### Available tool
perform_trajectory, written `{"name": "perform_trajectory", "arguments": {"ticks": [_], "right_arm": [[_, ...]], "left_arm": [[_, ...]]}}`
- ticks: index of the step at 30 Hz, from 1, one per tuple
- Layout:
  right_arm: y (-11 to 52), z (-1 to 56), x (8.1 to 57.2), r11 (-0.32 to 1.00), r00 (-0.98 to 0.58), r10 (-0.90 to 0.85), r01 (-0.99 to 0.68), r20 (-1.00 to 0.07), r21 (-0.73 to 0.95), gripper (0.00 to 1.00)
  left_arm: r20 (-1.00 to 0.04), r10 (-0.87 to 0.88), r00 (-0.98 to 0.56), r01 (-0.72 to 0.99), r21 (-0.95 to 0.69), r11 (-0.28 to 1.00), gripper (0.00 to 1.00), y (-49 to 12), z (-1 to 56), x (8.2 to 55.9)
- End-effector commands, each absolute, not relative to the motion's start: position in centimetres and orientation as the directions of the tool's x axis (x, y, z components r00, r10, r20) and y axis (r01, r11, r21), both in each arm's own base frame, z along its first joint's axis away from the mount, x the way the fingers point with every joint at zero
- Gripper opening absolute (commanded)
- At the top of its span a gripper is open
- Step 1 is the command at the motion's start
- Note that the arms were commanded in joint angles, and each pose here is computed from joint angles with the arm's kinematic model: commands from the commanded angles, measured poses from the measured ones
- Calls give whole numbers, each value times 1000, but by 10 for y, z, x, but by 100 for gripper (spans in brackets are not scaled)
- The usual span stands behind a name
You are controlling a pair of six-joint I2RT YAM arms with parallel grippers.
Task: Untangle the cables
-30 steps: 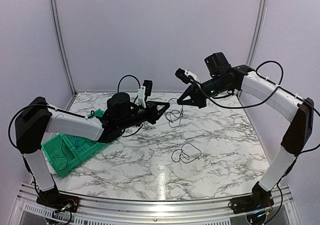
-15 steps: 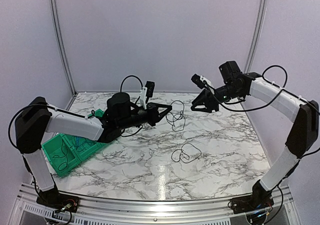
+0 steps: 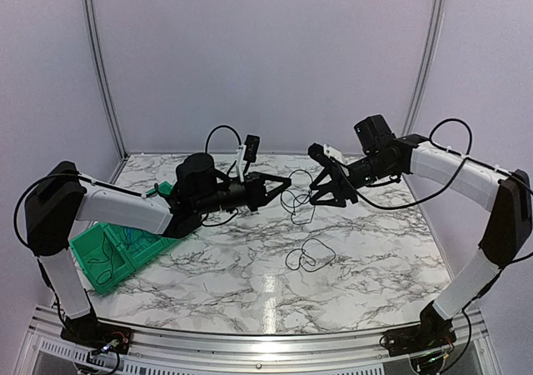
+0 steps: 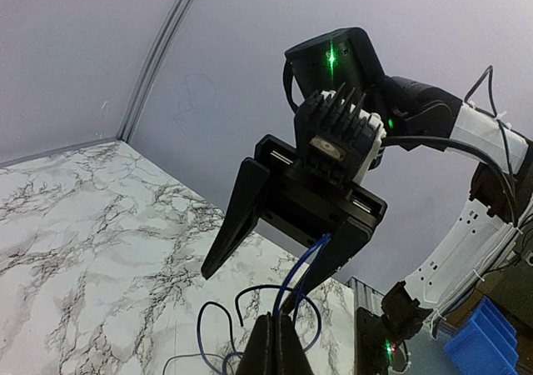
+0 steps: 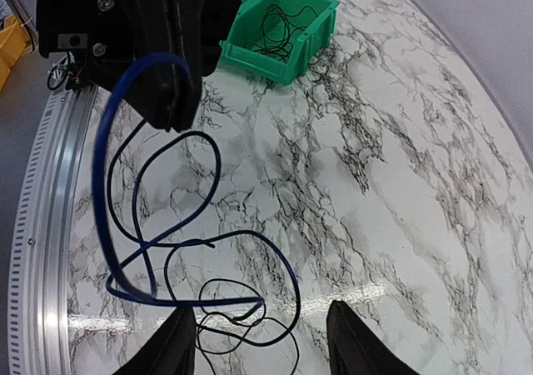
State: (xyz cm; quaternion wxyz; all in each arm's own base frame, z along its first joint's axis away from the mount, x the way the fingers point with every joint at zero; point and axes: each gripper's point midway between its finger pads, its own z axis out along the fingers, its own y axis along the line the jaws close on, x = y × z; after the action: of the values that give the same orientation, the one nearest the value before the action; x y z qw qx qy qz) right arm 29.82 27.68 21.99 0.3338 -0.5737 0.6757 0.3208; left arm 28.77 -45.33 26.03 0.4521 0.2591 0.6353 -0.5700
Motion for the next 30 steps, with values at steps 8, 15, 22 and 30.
{"name": "perform_trajectory", "arguments": {"ticks": [8,15,22,30], "right_arm": [[299,233,309,112,-89,-516,-993,-852,35,19],[257,226,324,237,-147,-528,-971,-837,21,0],[204,201,337,370,-241,-577,-929,-781,14,0],[173,172,369,544,-399,-562,-838,-725,39,0]], "left_arm": [[-875,-235,-424,872,-464,157,0,-452,290,283],[-881,-316,-353,801,-459,384,0,-415,282,314],[-895,-343,-283,622,-444,645,0,-352,269,347],[-888,-420,-188,429,-459,778,0,-287,272,359]]}}
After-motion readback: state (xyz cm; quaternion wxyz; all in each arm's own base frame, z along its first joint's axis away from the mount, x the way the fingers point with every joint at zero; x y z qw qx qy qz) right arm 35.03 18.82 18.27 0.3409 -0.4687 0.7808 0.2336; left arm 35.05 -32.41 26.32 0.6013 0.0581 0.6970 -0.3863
